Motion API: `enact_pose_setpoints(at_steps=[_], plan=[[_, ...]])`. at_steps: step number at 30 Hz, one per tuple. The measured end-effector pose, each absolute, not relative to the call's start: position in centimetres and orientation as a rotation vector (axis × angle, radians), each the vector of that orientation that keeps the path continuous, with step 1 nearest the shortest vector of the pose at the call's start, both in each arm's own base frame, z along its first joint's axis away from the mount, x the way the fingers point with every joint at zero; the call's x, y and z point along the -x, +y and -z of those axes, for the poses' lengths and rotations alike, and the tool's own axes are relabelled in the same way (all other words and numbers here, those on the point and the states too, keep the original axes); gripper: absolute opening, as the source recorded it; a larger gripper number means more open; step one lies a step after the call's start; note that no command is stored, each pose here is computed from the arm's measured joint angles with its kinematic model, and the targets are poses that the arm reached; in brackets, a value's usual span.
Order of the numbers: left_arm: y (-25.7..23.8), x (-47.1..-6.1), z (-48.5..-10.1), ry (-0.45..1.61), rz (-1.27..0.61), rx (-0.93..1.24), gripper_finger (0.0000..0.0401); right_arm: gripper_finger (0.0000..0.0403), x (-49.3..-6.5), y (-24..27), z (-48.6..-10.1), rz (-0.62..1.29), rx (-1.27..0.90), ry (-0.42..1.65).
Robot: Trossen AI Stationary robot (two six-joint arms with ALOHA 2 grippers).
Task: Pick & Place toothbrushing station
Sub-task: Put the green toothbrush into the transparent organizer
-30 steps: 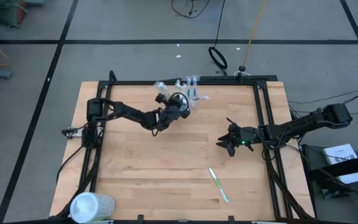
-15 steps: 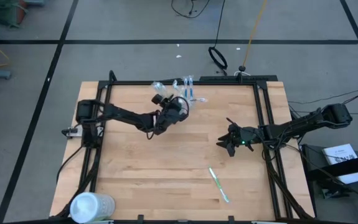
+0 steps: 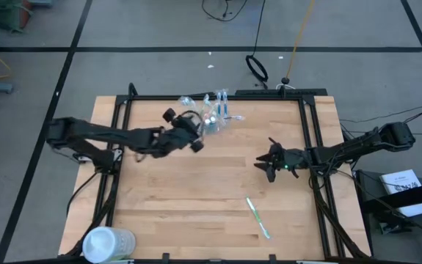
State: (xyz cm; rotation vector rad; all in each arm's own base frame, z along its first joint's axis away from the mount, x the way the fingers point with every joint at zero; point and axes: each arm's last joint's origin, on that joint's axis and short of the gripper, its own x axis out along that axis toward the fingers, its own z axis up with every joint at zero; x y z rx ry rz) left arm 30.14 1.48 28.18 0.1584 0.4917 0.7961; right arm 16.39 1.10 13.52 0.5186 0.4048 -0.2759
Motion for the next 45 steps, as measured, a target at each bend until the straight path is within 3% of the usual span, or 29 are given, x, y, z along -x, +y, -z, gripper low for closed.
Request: enact_pose_setpoints(at_steps=[6, 12, 16, 22, 28, 32, 36, 40, 45], plan=[[-0.3, -24.9, -31.3, 0.521, -0.635, -0.005, 0.0168, 0.016, -16.9, 0.2, -15.2, 0.458, -0.478, 0.158], [-2.2, -20.9, -30.0, 0.509, -0.649, 0.018, 0.0168, 0.016, -17.5, 1.3, -17.5, 0.101, -0.495, 0.018], [-3.2, -19.5, -27.9, 0.472, -0.597, 0.053, 0.0168, 0.016, -18.6, 3.0, -19.8, 0.017, -0.42, -0.027], [-3.5, -19.1, -27.3, 0.434, -0.56, 0.061, 0.0168, 0.016, -23.2, 7.2, -23.3, -0.056, -0.173, 0.128], [-3.6, -19.2, -27.3, 0.428, -0.549, 0.084, 0.0168, 0.016, -25.7, 11.3, -24.2, -0.169, 0.165, 0.516], [-3.7, -19.4, -27.1, 0.432, -0.556, 0.102, 0.0168, 0.016, -25.4, 12.8, -22.5, -0.246, 0.311, 0.674], [-3.7, -19.6, -26.8, 0.437, -0.561, 0.123, 0.0168, 0.016, -24.2, 14.0, -20.1, -0.394, 0.324, 0.833], [-3.8, -20.2, -26.2, 0.45, -0.583, 0.142, 0.0168, 0.016, -23.2, 16.3, -18.1, -0.483, 0.347, 0.904], [-4.1, -21.2, -25.5, 0.454, -0.59, 0.143, 0.0168, 0.016, -22.0, 18.7, -15.5, -0.646, 0.587, 0.947]])
